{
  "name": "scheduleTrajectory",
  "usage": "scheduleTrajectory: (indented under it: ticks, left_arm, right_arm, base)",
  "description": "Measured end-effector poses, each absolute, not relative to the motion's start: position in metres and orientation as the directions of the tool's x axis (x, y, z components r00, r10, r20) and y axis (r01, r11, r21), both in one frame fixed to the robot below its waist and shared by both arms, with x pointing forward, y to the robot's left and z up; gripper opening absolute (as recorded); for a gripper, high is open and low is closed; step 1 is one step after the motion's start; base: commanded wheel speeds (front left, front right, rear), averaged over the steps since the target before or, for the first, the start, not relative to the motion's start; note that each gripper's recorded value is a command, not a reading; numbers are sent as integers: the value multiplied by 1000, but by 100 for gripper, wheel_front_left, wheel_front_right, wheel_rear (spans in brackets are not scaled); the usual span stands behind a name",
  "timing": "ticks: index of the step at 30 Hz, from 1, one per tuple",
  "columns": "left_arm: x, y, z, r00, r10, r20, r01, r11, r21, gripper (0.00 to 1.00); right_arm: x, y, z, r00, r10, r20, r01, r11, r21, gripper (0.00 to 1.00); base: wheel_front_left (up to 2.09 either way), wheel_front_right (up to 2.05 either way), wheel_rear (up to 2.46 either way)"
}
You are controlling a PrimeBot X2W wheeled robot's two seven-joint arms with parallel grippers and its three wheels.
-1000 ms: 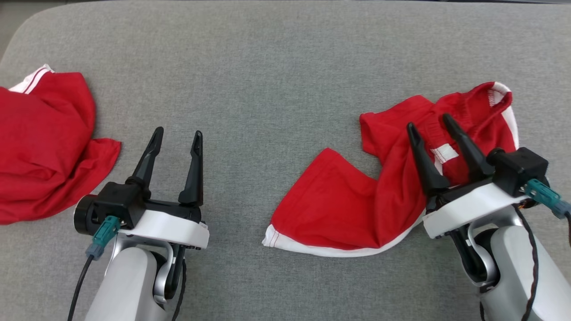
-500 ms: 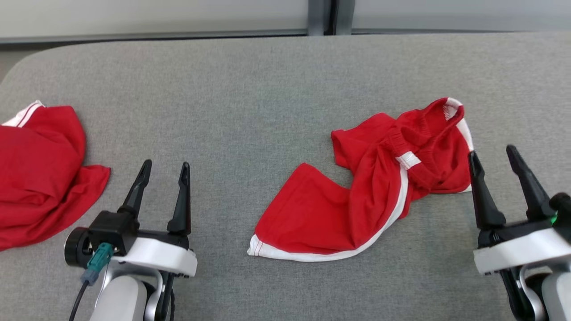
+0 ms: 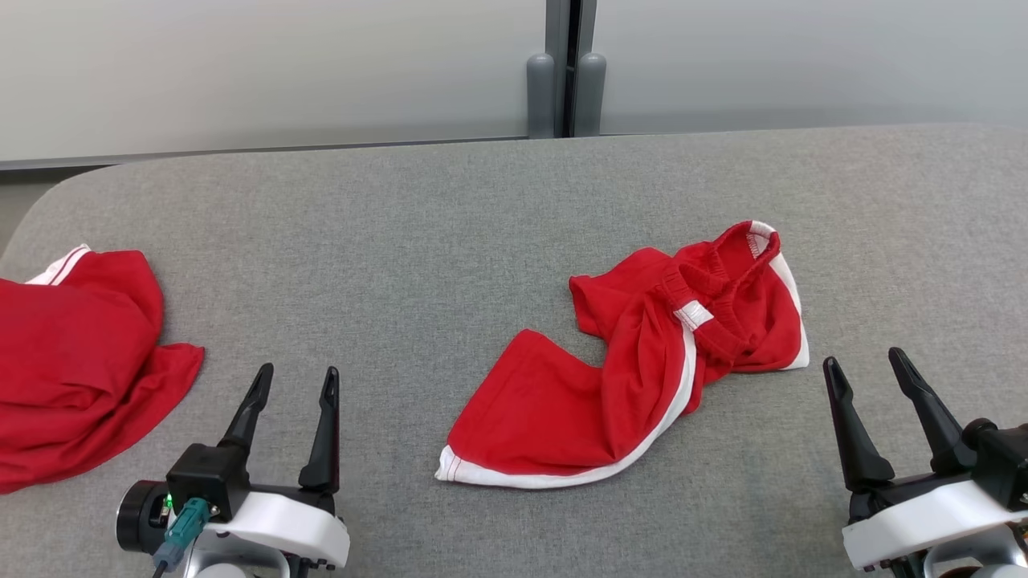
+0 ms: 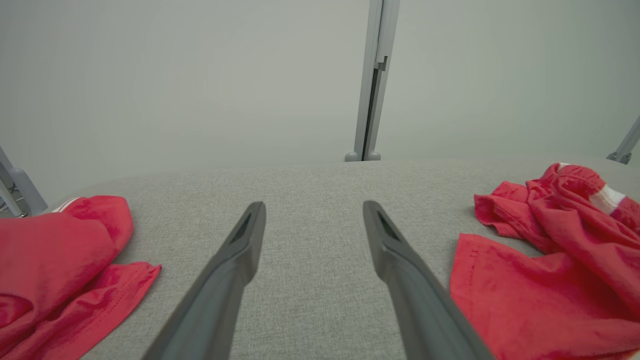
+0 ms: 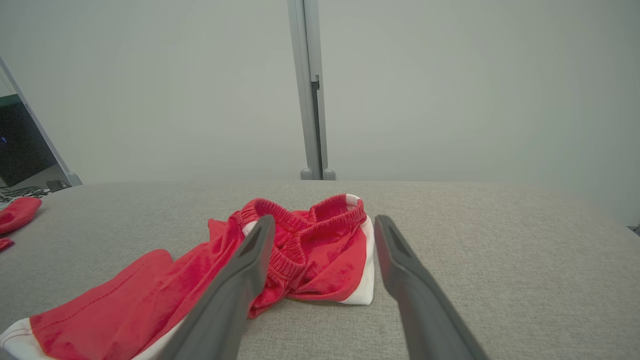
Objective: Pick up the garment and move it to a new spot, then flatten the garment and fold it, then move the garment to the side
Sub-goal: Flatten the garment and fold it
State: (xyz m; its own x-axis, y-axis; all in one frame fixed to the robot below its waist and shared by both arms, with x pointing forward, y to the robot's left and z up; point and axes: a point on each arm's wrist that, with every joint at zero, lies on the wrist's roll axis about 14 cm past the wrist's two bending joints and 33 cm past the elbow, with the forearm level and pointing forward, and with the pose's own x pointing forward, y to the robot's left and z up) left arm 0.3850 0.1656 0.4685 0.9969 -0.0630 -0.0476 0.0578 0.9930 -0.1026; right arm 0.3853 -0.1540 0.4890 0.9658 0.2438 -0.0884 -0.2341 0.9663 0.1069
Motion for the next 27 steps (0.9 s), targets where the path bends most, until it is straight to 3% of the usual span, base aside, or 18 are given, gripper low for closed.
scheduleTrajectory:
  ticks: [15,27]
  left_arm:
    - [380,146,464,987,-133,-85,123,986,-112,100]
    - [349,74,407,867,-367,-336,290,921,-260,97]
  right_arm:
    - [385,-150,489,965,248,-90,-238,965,113,100]
    - [384,-144,471,955,257,-147,-237,962,138,100]
  base:
    - [0,0,0]
    - [0,0,0]
